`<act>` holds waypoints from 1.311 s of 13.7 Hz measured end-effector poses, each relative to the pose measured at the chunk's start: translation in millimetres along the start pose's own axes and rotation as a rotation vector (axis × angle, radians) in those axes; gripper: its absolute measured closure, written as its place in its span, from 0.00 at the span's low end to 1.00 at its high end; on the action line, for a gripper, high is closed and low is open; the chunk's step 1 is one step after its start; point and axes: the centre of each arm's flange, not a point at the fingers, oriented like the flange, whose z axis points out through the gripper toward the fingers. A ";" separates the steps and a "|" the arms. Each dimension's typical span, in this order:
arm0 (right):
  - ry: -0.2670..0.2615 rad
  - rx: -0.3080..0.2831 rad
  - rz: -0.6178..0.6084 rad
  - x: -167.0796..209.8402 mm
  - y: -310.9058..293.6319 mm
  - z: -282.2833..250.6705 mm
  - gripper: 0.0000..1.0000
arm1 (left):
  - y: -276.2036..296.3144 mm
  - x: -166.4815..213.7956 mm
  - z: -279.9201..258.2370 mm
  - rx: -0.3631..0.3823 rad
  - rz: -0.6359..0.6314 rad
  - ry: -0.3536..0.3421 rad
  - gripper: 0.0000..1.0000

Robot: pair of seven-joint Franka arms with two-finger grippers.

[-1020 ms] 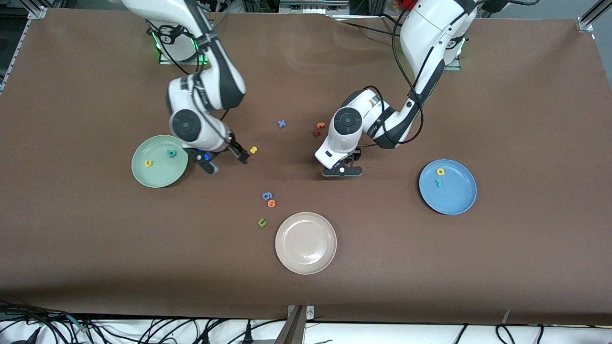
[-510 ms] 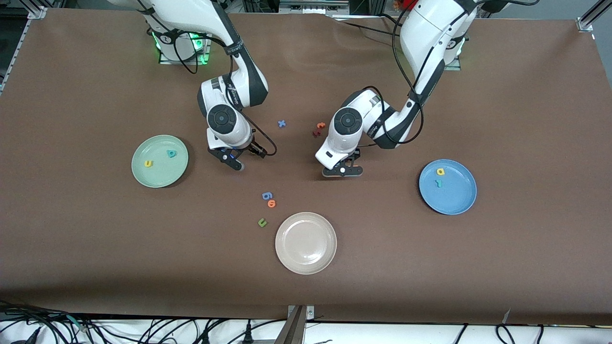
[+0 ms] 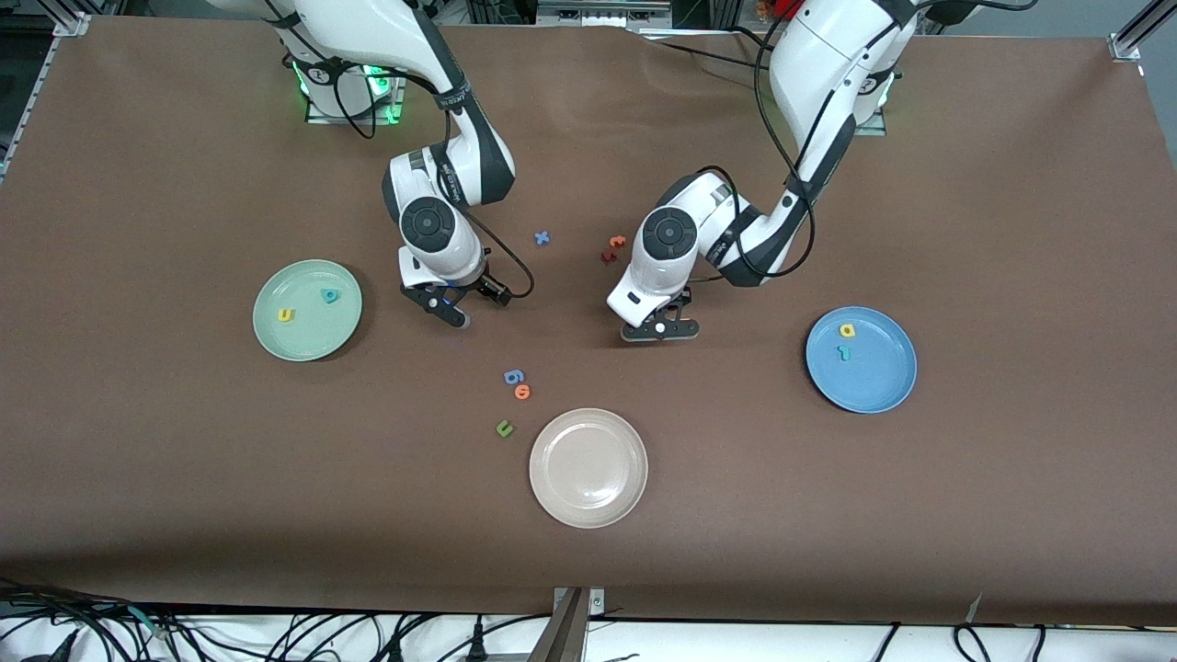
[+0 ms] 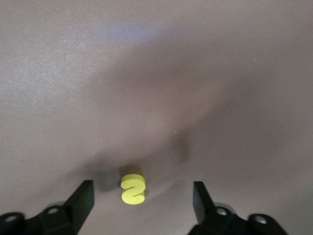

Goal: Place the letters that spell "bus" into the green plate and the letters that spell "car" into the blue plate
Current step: 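Grasp the teal c with the left gripper while the right gripper reaches the yellow 2, then place the c on the blue plate while the right gripper grasps the 2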

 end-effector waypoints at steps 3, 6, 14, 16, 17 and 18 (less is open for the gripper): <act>0.004 0.008 0.001 -10.9 -6.0 7.6 0.13 | -0.2 1.6 -1.0 -0.001 -0.005 0.003 0.74; 0.006 0.011 0.002 -11.6 -6.7 8.1 0.25 | -5.7 20.6 -16.2 0.005 -0.026 0.015 0.74; 0.009 0.017 -0.002 -10.8 -6.8 6.6 0.35 | -129.5 106.8 -68.3 0.155 0.047 -0.213 0.74; 0.009 0.016 -0.004 -10.3 -6.1 6.4 0.36 | -171.3 123.8 -72.4 0.150 0.095 -0.265 0.74; 0.009 0.017 -0.005 -10.2 -5.9 6.4 0.36 | -192.3 130.4 -74.0 0.145 0.124 -0.292 0.74; 0.011 0.019 -0.007 -10.0 -5.8 6.4 0.36 | -212.6 135.7 -75.8 0.140 0.152 -0.318 0.74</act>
